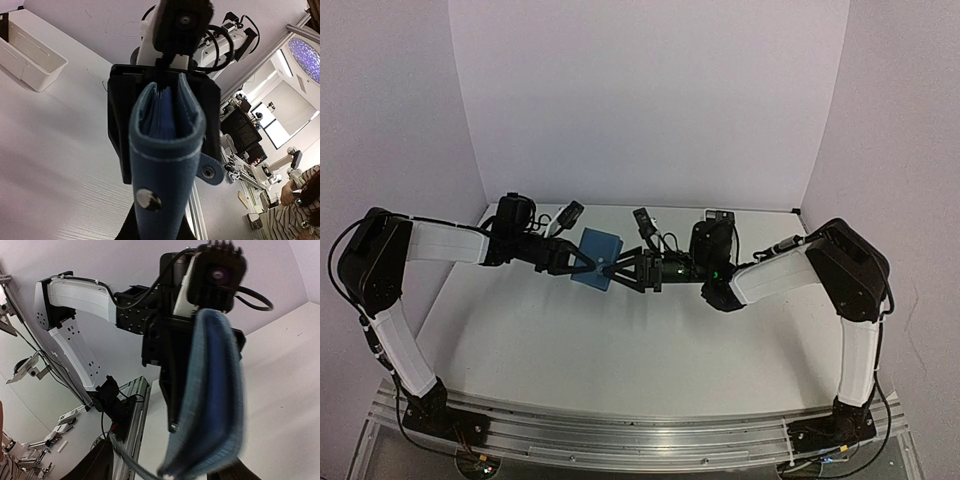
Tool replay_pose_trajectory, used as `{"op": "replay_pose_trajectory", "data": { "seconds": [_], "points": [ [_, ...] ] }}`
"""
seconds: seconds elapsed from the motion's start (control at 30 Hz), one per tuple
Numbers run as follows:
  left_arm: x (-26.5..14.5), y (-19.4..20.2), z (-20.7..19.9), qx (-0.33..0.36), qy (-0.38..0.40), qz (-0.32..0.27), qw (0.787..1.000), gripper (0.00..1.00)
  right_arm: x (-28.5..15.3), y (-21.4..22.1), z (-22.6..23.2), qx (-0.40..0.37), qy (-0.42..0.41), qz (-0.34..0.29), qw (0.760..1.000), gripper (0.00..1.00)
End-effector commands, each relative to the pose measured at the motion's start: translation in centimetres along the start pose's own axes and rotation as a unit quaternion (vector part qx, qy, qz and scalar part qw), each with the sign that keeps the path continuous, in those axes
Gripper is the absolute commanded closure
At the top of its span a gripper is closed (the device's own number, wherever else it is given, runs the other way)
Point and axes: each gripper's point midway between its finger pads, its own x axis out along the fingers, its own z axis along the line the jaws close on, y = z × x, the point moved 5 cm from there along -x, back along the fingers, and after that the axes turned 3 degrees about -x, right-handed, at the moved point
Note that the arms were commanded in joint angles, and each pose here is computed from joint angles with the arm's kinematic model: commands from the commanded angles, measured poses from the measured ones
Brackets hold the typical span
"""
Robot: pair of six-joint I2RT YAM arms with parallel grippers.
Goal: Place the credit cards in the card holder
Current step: Close the card holder at the center of the board.
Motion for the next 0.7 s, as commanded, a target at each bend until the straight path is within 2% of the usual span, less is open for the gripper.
{"op": "replay_pose_trajectory", "data": {
  "seconds": [0.0, 0.1, 0.2, 0.23, 0.37, 0.5, 0.67],
  "points": [
    [0.4, -2.2, -0.6, 0.036, -0.012, -0.012, 0.999, 1.0, 1.6, -1.4, 2.5, -0.025, -0.046, -0.021, 0.998, 0.4],
    [0.4, -2.3, -0.6, 0.036, -0.016, -0.013, 0.999, 1.0, 1.5, -1.4, 2.5, -0.025, -0.036, -0.026, 0.999, 0.41],
    [0.4, -2.3, -0.8, 0.039, -0.011, -0.014, 0.999, 1.0, 1.4, -1.2, 2.3, -0.028, -0.024, -0.03, 0.999, 0.51],
    [0.4, -2.3, -0.8, 0.039, -0.01, -0.014, 0.999, 1.0, 1.3, -1.1, 2.2, -0.026, -0.024, -0.027, 0.999, 0.51],
    [0.1, -2.3, -1.0, 0.043, -0.002, -0.013, 0.999, 1.0, 0.7, -1.0, 2.6, -0.02, -0.043, -0.014, 0.999, 0.36],
    [-0.4, -2.4, -1.0, 0.073, 0.009, -0.013, 0.997, 1.0, 0.2, -1.9, 3.9, -0.041, -0.059, 0.0, 0.997, 0.33],
    [-0.8, -2.3, -1.6, 0.086, 0.049, -0.005, 0.995, 1.0, -1.7, -1.0, 4.4, -0.082, -0.035, 0.04, 0.995, 0.31]
  ]
}}
